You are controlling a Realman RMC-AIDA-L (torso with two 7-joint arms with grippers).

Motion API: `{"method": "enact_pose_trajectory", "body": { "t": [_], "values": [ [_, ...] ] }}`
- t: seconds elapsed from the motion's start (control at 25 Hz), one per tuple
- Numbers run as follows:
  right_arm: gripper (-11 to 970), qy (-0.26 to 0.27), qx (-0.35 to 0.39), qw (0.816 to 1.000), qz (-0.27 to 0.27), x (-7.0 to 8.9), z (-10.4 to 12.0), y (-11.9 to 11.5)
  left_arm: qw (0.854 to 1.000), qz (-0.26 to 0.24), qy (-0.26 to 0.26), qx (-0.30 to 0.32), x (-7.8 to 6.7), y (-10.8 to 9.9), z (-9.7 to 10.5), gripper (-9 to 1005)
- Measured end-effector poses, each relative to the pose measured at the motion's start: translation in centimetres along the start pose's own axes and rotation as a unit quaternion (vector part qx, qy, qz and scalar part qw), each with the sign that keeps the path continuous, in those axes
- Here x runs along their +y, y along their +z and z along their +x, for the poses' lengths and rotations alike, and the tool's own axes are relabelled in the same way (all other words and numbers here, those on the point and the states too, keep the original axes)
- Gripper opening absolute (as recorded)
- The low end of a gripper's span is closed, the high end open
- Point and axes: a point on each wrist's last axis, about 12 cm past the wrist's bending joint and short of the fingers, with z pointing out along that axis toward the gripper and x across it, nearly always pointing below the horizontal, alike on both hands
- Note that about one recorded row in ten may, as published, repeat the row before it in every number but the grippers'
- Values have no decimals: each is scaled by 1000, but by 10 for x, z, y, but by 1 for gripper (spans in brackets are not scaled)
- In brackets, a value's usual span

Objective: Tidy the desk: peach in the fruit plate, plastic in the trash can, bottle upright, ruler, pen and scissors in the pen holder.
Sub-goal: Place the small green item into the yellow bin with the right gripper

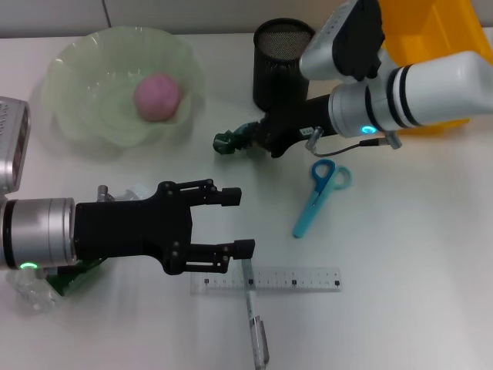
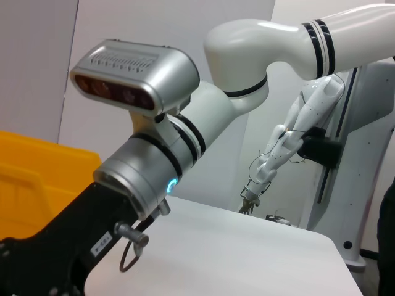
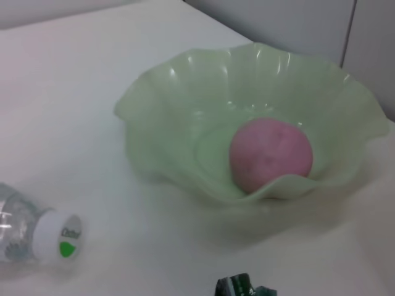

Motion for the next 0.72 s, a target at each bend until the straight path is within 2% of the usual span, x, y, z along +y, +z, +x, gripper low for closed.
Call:
{"method": "enact_pose_trajectory", "body": {
  "t": [0.24,0.4,0.56,0.72],
  "values": [
    [7,21,-34,999,-19,-1,3,-21,1000,-2,-2,-3,0,-1,0,790],
    [12,24,-70,997,-34,2,11,-46,1000,-2,-3,-4,0,-1,-1,790],
    [17,41,-125,990,-43,2,26,-77,1000,-5,-7,-9,-1,-2,0,790],
    [22,73,-207,975,-42,3,50,-102,1000,5,-11,-17,-3,2,0,790]
  ]
}}
